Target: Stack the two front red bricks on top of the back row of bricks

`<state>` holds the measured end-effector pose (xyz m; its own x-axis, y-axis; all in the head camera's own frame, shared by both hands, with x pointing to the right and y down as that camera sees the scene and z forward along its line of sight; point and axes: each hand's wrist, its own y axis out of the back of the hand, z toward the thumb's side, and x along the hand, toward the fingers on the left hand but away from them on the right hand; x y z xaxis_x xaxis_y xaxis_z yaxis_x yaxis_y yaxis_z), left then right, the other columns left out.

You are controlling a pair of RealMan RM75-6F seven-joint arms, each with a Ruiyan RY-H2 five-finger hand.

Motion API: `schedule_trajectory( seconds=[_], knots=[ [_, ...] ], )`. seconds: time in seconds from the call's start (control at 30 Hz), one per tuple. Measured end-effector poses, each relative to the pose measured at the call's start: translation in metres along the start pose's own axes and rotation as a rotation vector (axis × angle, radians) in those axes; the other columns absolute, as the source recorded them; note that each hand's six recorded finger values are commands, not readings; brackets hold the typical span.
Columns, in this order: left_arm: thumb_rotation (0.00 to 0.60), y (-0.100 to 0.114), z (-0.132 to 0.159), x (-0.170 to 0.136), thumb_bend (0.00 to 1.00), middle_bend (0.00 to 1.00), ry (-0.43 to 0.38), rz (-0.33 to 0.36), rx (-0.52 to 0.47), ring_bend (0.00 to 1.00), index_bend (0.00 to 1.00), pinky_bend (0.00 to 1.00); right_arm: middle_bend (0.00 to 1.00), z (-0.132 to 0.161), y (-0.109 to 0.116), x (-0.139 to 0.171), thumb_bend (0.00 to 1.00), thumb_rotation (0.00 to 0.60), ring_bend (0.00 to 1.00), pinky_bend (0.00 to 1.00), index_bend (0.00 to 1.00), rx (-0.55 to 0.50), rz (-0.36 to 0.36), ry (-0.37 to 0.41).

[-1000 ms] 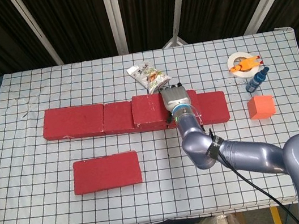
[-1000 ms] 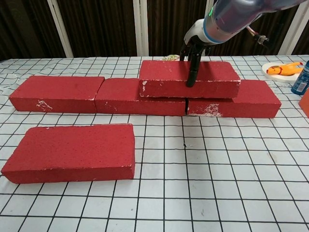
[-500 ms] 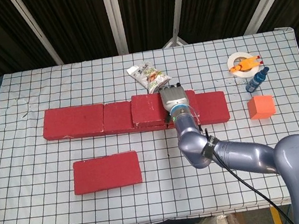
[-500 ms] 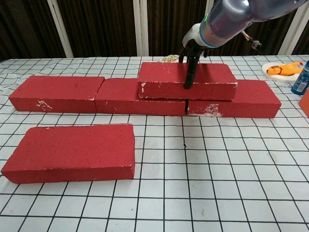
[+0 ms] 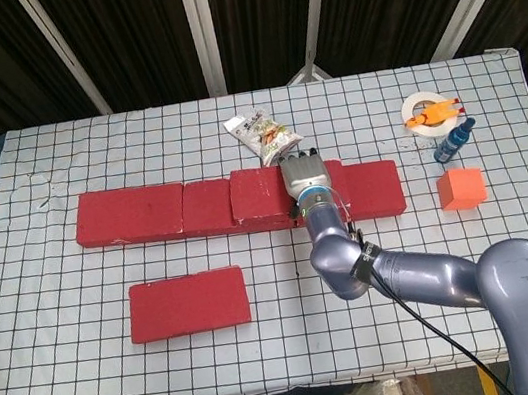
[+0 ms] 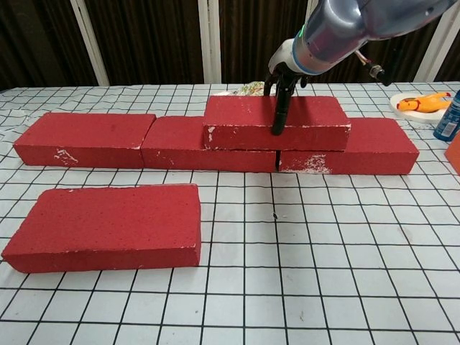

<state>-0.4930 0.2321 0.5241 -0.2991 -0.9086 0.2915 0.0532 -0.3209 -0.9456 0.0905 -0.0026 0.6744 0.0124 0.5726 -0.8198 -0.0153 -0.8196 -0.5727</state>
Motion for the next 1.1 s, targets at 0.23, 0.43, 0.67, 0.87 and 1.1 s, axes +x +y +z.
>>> schedule_trajectory(
  seconds=[0.23, 0.43, 0.67, 0.87, 1.1],
  knots=[
    [0.600, -0.0010, 0.0001, 0.0006, 0.00, 0.00, 0.000, -0.004, 0.003, 0.00, 0.08, 0.07, 0.23, 0.0016, 0.0015, 0.0005, 0.18, 0.600, 0.11, 0.00, 0.23, -0.008, -0.004, -0.002],
    [0.600, -0.0005, -0.0007, 0.0006, 0.00, 0.00, 0.003, -0.001, 0.002, 0.00, 0.08, 0.07, 0.15, 0.0008, 0.0002, 0.0002, 0.18, 0.600, 0.04, 0.00, 0.23, -0.013, -0.001, -0.007],
    [0.600, -0.0009, -0.0002, 0.0005, 0.00, 0.00, 0.003, -0.002, 0.005, 0.00, 0.08, 0.07, 0.10, 0.0016, -0.0011, 0.0006, 0.18, 0.600, 0.00, 0.00, 0.23, -0.013, 0.007, -0.007],
    [0.600, -0.0007, -0.0008, 0.0007, 0.00, 0.00, 0.006, 0.000, 0.006, 0.00, 0.08, 0.07, 0.05, 0.0026, -0.0007, 0.0023, 0.18, 0.600, 0.00, 0.00, 0.20, -0.015, 0.009, -0.006],
    [0.600, -0.0006, -0.0011, 0.0005, 0.00, 0.00, 0.007, 0.000, 0.005, 0.00, 0.08, 0.07, 0.00, 0.0034, -0.0009, 0.0034, 0.18, 0.600, 0.00, 0.00, 0.14, -0.020, 0.017, -0.006]
  ],
)
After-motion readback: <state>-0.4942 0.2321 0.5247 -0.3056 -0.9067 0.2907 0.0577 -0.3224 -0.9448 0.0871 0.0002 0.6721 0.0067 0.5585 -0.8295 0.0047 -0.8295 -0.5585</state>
